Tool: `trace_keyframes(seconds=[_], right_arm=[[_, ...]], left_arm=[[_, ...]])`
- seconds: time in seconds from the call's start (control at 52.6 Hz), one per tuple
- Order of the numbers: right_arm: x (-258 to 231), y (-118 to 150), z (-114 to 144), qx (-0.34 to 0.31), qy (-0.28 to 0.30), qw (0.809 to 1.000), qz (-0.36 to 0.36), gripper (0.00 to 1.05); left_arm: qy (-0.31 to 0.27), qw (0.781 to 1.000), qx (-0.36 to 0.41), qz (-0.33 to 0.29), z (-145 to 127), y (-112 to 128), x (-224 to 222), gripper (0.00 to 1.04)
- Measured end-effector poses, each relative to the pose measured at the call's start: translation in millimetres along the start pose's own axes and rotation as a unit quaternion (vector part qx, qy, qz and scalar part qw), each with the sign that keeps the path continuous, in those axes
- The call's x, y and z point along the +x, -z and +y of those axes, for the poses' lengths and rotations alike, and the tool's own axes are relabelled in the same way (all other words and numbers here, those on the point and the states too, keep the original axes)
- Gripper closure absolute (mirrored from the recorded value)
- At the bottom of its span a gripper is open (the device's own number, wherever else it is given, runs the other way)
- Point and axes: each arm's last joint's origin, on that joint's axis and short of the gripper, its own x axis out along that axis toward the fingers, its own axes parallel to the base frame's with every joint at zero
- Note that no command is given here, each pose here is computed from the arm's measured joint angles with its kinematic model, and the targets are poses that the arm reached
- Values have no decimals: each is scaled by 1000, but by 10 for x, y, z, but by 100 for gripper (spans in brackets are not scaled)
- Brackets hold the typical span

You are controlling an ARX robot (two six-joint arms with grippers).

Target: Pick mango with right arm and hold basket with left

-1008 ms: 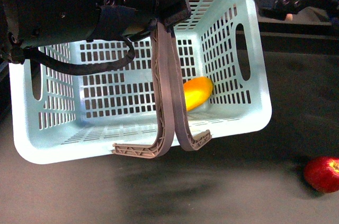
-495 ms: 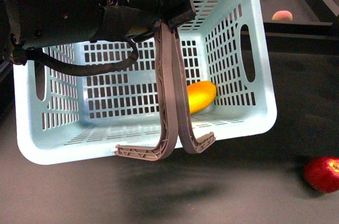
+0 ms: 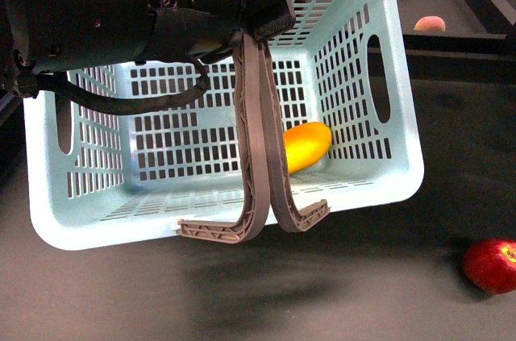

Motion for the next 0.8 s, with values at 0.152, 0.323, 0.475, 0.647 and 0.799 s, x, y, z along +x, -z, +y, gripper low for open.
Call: trace_keyframes(seconds=[0.152, 0.323, 0.475, 0.647, 0.799], right_arm=[[-61, 63, -91, -68, 83, 988, -110, 30], [-173, 101, -201, -100, 91, 983, -122, 57], [-260, 146, -287, -109, 93, 982, -120, 85], [-338, 244, -371, -112, 94, 981, -127, 103], [-402, 227, -463, -112, 94, 981, -127, 103]], left_arm=[[1, 1000, 1, 1, -3, 2, 0, 99], [-1, 1000, 0, -1, 1, 0, 0, 99], [0, 1000, 1, 0, 0, 0, 0, 99], [0, 1000, 1, 0, 0, 0, 0, 99], [0, 1000, 1, 0, -3, 2, 0, 99]])
